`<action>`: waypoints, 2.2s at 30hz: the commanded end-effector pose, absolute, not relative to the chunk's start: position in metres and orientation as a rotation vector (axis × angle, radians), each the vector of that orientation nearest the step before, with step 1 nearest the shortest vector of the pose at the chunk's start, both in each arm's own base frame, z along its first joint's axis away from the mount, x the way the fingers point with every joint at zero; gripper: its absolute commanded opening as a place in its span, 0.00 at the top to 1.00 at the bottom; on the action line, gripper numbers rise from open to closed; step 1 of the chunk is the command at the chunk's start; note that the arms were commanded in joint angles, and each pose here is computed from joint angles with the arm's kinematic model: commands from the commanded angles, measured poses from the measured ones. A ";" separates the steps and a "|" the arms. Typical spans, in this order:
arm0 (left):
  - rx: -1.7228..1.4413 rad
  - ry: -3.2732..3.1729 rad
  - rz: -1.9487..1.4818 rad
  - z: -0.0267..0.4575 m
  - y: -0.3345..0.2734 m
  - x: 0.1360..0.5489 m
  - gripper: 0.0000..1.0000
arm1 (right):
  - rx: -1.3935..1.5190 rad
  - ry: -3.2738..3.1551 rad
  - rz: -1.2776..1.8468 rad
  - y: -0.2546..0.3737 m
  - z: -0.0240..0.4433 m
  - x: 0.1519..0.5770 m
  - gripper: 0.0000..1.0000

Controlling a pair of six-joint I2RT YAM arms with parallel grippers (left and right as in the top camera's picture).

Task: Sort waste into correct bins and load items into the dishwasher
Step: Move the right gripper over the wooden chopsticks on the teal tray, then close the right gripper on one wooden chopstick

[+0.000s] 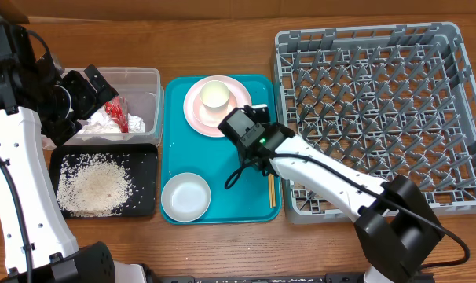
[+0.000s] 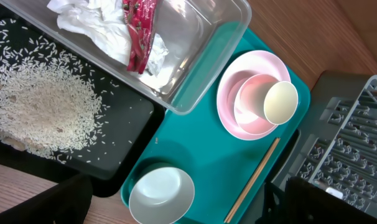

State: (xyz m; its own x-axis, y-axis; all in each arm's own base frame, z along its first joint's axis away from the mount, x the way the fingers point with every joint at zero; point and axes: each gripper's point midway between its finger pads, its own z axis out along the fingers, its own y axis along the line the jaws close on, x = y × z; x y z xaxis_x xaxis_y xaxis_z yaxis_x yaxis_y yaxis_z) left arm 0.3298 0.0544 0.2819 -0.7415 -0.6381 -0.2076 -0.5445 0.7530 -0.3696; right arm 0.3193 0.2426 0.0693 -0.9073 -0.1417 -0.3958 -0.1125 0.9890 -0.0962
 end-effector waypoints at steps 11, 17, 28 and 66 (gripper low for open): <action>-0.884 2.620 -0.413 0.287 0.055 0.331 0.00 | -0.223 2.701 -0.204 0.223 0.041 0.314 0.72; -0.884 2.620 -0.413 0.287 0.055 0.331 0.00 | -0.324 2.725 -0.215 0.222 0.037 0.308 0.61; -0.884 2.620 -0.414 0.287 0.055 0.331 0.00 | -0.228 2.741 -0.166 0.229 0.027 0.310 0.60; -0.884 2.620 -0.413 0.287 0.055 0.331 0.00 | -0.245 2.912 0.225 0.285 0.009 0.297 0.73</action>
State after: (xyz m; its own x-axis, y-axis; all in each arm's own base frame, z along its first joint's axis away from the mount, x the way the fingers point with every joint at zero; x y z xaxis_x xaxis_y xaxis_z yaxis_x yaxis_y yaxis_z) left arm 0.3298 0.0544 0.2819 -0.7415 -0.6381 -0.2076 -0.5445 0.7530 -0.3696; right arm 0.2952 0.2810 0.0071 -0.9623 -0.1546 -0.2239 -0.1838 0.9761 0.1160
